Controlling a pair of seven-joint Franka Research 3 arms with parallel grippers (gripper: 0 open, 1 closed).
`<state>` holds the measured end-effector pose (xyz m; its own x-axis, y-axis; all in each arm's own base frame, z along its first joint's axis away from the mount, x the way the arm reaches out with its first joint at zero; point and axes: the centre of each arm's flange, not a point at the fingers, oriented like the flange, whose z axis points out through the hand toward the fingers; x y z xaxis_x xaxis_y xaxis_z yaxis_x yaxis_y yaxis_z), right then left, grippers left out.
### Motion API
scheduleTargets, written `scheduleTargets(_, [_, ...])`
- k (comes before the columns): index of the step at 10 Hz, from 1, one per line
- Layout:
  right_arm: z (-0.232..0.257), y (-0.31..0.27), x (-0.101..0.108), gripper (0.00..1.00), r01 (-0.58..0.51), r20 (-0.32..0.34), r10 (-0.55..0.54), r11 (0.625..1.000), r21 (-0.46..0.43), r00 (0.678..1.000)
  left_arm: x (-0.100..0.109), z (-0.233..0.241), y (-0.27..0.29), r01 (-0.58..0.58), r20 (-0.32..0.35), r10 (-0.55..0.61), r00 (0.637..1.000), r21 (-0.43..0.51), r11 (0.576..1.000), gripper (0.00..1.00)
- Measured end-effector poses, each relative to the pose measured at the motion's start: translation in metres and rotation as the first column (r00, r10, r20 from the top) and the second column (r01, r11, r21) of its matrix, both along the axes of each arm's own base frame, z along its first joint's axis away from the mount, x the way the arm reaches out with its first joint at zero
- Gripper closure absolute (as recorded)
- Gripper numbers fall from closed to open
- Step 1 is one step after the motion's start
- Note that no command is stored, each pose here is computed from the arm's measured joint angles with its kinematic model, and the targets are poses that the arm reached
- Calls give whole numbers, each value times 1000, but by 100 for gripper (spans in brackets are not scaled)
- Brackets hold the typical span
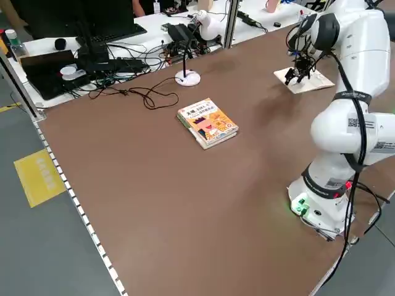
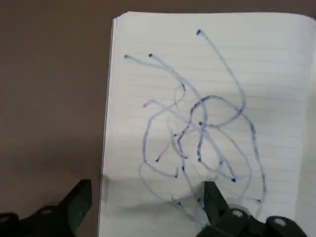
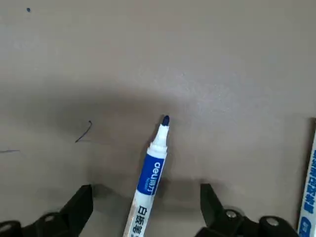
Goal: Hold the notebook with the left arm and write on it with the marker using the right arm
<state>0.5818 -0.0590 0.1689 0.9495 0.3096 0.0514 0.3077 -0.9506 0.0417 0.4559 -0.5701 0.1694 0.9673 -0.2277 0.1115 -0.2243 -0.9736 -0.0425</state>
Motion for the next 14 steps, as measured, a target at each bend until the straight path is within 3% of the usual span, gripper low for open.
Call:
scheduleTargets(1, [-1,-1,-1,16,1,4,-1,1000,-1,1000,0,0,0,0,0,0,1000,0,1000,0])
scheduleTargets(3, [-1,0,-3,21,1,22,-1,1000,-3,1000,0,0,0,1,0,-1,1000,0,1000,0])
scheduleTargets(4, [0,2,-4,28,-1,32,1,1000,-3,999,0,0,0,1,0,-1,1000,0,1000,0])
scheduleTargets(6, [2,-4,-4,51,9,52,-9,1000,-9,999,0,0,0,2,0,-2,1000,0,1000,0])
scheduleTargets(8, [3,-6,-5,56,14,60,-13,1000,-10,998,0,0,0,2,0,-2,1000,0,1000,0])
scheduleTargets(11, [7,-16,-7,81,42,90,-41,999,-9,995,0,0,0,2,0,-2,1000,1,1000,0])
scheduleTargets(14, [6,-19,-10,83,89,99,-90,996,13,991,1,0,0,2,1,-2,1000,1,1000,0])
